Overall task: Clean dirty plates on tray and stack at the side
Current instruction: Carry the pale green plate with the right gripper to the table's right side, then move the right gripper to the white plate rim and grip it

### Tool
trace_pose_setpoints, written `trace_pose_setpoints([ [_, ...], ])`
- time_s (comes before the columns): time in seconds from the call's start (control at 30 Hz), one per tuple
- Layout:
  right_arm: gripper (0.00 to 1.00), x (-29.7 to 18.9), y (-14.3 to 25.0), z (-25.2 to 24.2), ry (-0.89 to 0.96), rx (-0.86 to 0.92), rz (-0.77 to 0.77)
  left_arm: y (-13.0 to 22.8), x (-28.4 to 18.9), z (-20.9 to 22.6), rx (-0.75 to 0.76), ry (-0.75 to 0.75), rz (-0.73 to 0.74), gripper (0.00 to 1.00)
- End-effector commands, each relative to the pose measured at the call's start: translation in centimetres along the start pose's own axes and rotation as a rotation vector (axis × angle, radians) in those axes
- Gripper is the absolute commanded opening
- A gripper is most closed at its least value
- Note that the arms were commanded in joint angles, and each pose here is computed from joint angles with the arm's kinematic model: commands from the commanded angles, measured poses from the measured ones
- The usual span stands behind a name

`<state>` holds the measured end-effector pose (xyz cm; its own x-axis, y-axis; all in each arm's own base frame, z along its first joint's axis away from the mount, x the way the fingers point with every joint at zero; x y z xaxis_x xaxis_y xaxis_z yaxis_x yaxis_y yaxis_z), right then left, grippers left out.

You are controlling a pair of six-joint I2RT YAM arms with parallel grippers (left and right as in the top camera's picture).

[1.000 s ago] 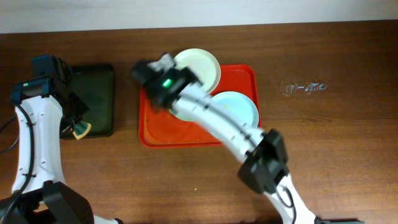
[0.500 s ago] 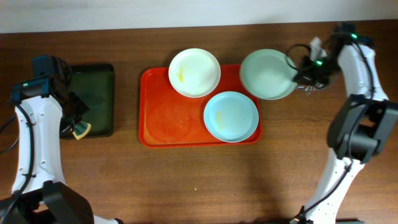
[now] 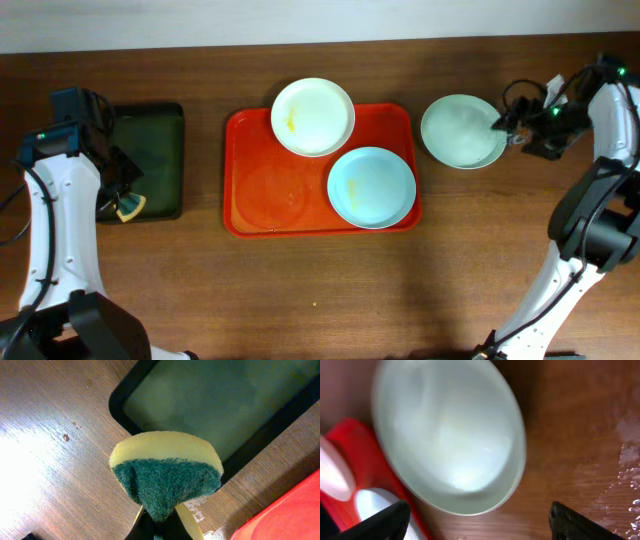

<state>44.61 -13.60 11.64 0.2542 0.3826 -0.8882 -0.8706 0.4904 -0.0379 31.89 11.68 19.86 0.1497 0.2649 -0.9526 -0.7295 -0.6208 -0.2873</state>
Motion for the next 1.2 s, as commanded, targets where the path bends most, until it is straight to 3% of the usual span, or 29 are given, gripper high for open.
trace_pose_setpoints([
  [0.0,0.94,-5.8,0.1,9.1,-0.104,-0.189,-0.138,-0.5,-0.3,0.1,-0.010,0.000,-0.019,0.00],
  [0.07,0.95,-4.7,1.0,14.1,-0.184,-0.309,-0.145,-0.6,-0.3,0.1,-0.011,0.003,-0.025,0.00],
  [0.2,0.99,2.6,4.2,21.8,-0.212,-0.500,-0.071,-0.8,-0.3,0.0,-0.013,0.007,-0.033,0.00],
  [0.33,0.99,10.9,6.9,24.8,0.018,-0.449,-0.076,-0.8,-0.3,0.0,-0.013,0.006,-0.033,0.00],
  [0.47,0.99,15.1,8.9,26.3,0.154,-0.474,-0.128,-0.7,-0.3,0.0,-0.013,0.006,-0.032,0.00],
  [0.5,0.95,15.8,8.9,26.4,0.191,-0.484,-0.155,-0.7,-0.3,0.0,-0.013,0.006,-0.032,0.00],
  [0.6,0.72,17.8,9.4,26.9,0.207,-0.533,-0.170,-0.7,-0.3,0.0,-0.013,0.006,-0.032,0.00],
  [0.7,0.67,20.4,10.0,26.0,0.227,-0.540,-0.134,-0.7,-0.3,0.0,-0.013,0.006,-0.032,0.00],
  [0.77,0.55,21.0,10.4,26.0,0.200,-0.539,-0.101,-0.7,-0.3,0.0,-0.013,0.006,-0.032,0.00],
  [0.83,0.53,21.1,10.8,26.6,0.159,-0.543,-0.085,-0.8,-0.3,0.0,-0.014,0.008,-0.035,0.00],
  [0.87,0.39,21.2,11.1,26.7,0.140,-0.541,-0.065,-0.8,-0.3,0.0,-0.014,0.008,-0.035,0.00],
  [0.9,0.18,21.2,11.5,27.0,0.115,-0.541,-0.042,-0.8,-0.3,0.0,-0.014,0.008,-0.035,0.00],
  [1.03,0.10,21.1,14.6,29.1,-0.038,-0.558,0.086,-0.8,-0.3,0.0,-0.014,0.008,-0.035,0.00],
  [1.17,0.10,20.0,17.3,29.8,-0.026,-0.572,0.157,-0.7,-0.3,-0.2,-0.013,0.022,-0.026,0.00],
])
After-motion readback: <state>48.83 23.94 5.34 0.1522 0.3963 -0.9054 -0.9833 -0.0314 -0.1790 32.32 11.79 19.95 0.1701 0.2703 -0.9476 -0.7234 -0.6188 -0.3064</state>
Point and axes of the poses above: each gripper's point midway between its finger pads, its own x axis out along the fingers, its own z axis along the line the jaws close on, y = z × x, the point moved 4 cm from there along -x, back along the fingers, and after that the axes turned 4 degrees about x, right-handed, at the moved point
